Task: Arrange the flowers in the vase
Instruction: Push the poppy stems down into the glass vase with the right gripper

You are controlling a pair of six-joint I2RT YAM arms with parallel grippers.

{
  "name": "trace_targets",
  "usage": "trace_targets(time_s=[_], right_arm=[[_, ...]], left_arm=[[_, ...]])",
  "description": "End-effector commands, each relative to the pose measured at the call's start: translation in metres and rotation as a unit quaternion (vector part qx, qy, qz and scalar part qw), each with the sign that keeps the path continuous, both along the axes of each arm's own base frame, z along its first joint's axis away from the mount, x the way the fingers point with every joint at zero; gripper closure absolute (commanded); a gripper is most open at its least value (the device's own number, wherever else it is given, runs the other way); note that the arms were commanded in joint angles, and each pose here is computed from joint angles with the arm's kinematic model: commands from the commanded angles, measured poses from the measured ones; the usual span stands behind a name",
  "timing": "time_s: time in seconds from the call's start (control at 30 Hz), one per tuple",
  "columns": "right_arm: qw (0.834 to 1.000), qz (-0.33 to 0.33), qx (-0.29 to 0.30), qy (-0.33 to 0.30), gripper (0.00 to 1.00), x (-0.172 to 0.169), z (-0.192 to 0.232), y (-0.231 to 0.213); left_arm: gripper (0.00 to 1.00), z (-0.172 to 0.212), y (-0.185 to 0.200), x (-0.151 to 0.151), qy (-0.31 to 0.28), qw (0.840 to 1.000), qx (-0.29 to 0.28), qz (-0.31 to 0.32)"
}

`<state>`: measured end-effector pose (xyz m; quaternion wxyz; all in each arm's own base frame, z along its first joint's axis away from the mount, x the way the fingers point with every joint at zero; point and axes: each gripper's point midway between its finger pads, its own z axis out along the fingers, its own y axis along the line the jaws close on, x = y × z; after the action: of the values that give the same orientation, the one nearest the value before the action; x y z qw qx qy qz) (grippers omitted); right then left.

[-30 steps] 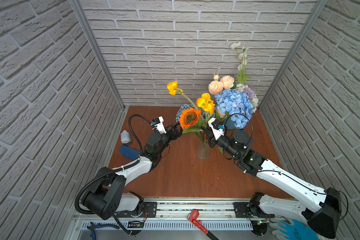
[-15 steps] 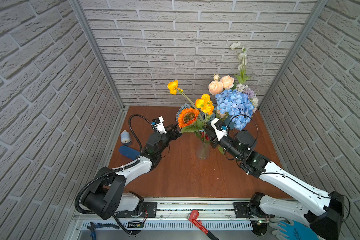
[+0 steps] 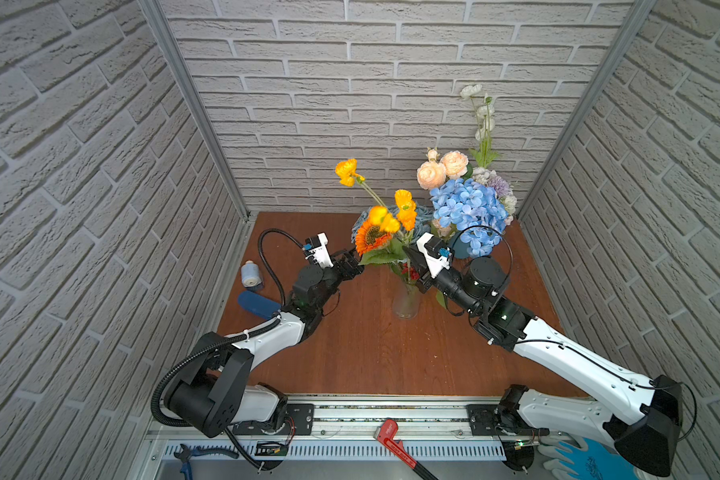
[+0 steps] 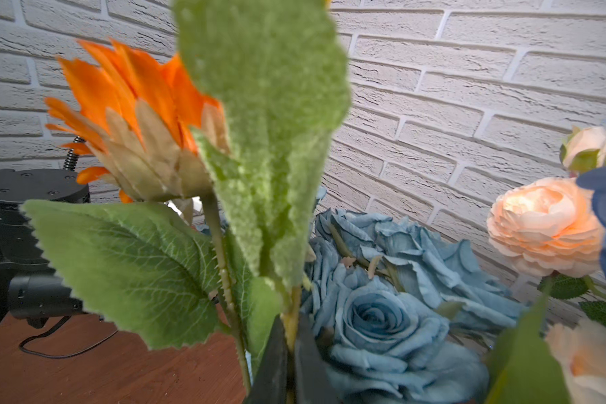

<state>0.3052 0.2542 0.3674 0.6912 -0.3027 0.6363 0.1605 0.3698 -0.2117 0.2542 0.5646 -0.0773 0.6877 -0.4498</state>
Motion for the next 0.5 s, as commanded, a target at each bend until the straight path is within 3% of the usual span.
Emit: trace_targets(time_s=[0.0, 0.27, 0.47], right_arm=[[1.000, -0.004, 0.021, -0.011, 0.94, -0.003, 0.013, -0.005], [0.996, -0.065, 0.012, 0.062, 0.94, 0.002, -0.031, -0.027], [0.990, -0.119, 0.065, 0.047, 0.94, 0.006, 0.007, -0.049]], left_arm=[[0.02, 0.018, 0.002, -0.005, -0.033, 0.999, -0.008, 0.001], [0.02, 0.015, -0.002, -0.002, -0.029, 1.000, -0.011, -0.003], [0.02, 0.015, -0.005, 0.001, -0.028, 0.999, -0.015, -0.008]])
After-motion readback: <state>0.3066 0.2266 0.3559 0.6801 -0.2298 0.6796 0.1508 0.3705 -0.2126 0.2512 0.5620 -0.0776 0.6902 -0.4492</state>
